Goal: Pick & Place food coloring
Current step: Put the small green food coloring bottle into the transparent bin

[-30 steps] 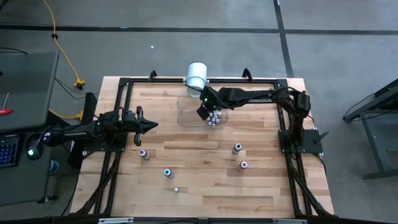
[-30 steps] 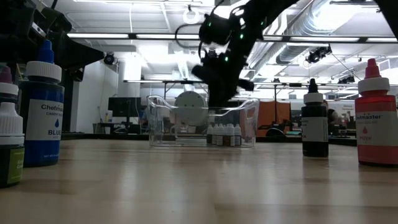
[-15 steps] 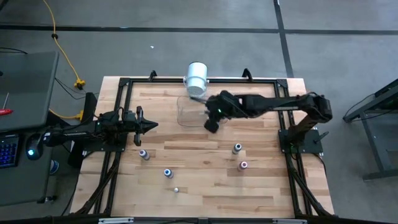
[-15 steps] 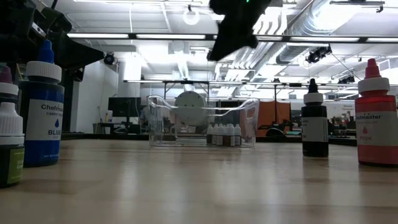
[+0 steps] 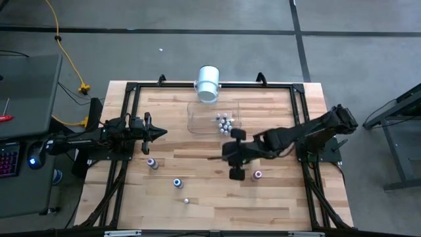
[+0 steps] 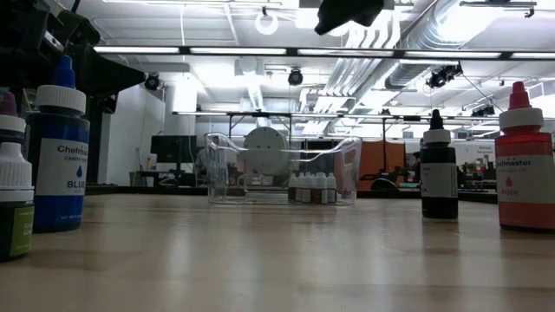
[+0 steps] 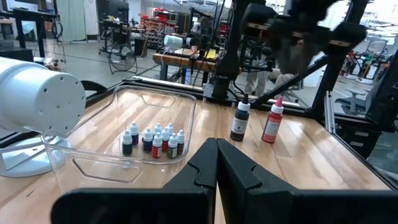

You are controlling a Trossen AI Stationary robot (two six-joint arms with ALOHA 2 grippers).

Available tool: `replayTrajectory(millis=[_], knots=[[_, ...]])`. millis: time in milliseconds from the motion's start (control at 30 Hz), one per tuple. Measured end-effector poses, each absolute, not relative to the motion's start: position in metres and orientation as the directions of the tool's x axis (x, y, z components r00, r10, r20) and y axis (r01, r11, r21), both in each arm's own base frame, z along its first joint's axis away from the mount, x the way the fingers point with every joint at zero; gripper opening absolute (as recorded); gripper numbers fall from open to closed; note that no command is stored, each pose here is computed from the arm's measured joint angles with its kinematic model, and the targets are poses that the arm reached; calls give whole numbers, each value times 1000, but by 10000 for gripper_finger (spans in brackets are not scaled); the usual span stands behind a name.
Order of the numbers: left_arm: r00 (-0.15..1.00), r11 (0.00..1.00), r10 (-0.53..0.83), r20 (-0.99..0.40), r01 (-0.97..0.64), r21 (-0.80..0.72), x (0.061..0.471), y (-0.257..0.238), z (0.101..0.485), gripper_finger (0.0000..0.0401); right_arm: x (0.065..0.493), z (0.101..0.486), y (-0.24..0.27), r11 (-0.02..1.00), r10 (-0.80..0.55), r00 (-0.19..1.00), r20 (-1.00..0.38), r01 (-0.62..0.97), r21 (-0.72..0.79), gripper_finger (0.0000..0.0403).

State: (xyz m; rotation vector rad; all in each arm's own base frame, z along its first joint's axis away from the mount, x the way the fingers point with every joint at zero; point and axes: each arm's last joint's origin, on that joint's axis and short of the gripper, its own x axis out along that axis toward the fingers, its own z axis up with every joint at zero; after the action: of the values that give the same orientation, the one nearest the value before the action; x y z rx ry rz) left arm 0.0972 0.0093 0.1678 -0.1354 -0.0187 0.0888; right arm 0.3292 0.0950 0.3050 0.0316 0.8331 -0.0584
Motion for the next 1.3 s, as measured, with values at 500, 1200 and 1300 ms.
replayTrajectory(millis=[500,1200,1300], knots=[[996,987,89,13,-87,-135,97,9,168,1,389,282,142,994,98,685,-722,-33,104,144],[996,987,90,12,-87,-136,97,9,168,1,456,224,192,990,117,688,-716,-26,137,145],[996,987,90,13,-87,-136,97,9,168,1,456,215,198,988,123,679,-724,-17,151,146]])
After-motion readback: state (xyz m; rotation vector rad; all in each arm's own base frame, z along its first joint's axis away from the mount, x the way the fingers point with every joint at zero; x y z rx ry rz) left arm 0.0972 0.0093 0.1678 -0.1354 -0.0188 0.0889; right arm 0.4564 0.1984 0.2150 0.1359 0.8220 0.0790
